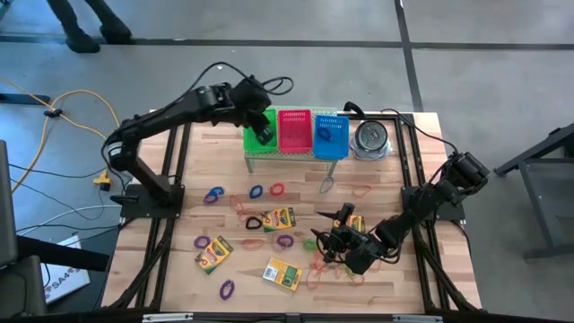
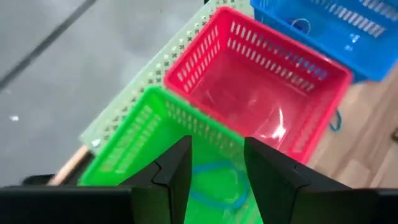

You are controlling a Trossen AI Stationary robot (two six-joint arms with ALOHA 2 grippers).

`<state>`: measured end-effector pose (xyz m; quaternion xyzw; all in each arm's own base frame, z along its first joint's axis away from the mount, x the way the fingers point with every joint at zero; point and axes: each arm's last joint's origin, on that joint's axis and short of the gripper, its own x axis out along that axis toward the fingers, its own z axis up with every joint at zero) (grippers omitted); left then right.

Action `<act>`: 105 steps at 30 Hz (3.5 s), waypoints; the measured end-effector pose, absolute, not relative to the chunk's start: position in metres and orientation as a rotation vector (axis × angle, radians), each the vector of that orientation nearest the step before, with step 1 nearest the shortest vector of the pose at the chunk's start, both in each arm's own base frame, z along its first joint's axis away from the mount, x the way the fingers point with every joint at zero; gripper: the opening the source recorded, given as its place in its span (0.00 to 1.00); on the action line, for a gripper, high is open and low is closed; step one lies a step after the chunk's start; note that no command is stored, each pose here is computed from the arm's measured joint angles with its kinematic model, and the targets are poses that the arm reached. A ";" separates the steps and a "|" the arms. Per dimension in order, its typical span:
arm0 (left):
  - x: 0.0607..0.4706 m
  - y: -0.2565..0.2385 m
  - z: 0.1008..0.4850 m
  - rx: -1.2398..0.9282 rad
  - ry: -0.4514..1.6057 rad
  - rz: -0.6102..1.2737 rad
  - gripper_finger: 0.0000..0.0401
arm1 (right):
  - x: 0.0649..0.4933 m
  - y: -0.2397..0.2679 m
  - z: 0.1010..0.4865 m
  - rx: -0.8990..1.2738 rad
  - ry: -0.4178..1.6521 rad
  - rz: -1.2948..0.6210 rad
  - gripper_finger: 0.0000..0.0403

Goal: Pick & Place Office Desk Supplies
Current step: Put the top green spring keychain into the blue bin on the shelf

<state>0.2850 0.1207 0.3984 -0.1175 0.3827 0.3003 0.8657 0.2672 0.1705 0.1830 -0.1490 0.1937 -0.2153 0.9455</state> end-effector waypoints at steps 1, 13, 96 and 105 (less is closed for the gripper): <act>0.280 0.115 0.401 -0.242 0.816 0.622 0.35 | 0.267 0.171 0.183 -0.302 0.397 -0.431 0.63; 0.232 0.060 0.413 -0.280 1.013 0.565 0.35 | 0.268 0.172 0.183 -0.187 0.385 -0.412 0.63; 0.240 -0.024 0.209 -0.142 0.358 0.026 0.35 | 0.254 0.160 0.214 0.263 0.628 0.049 0.65; 0.240 -0.024 0.209 -0.142 0.358 0.026 0.35 | 0.251 0.143 0.202 0.438 0.783 -0.113 0.65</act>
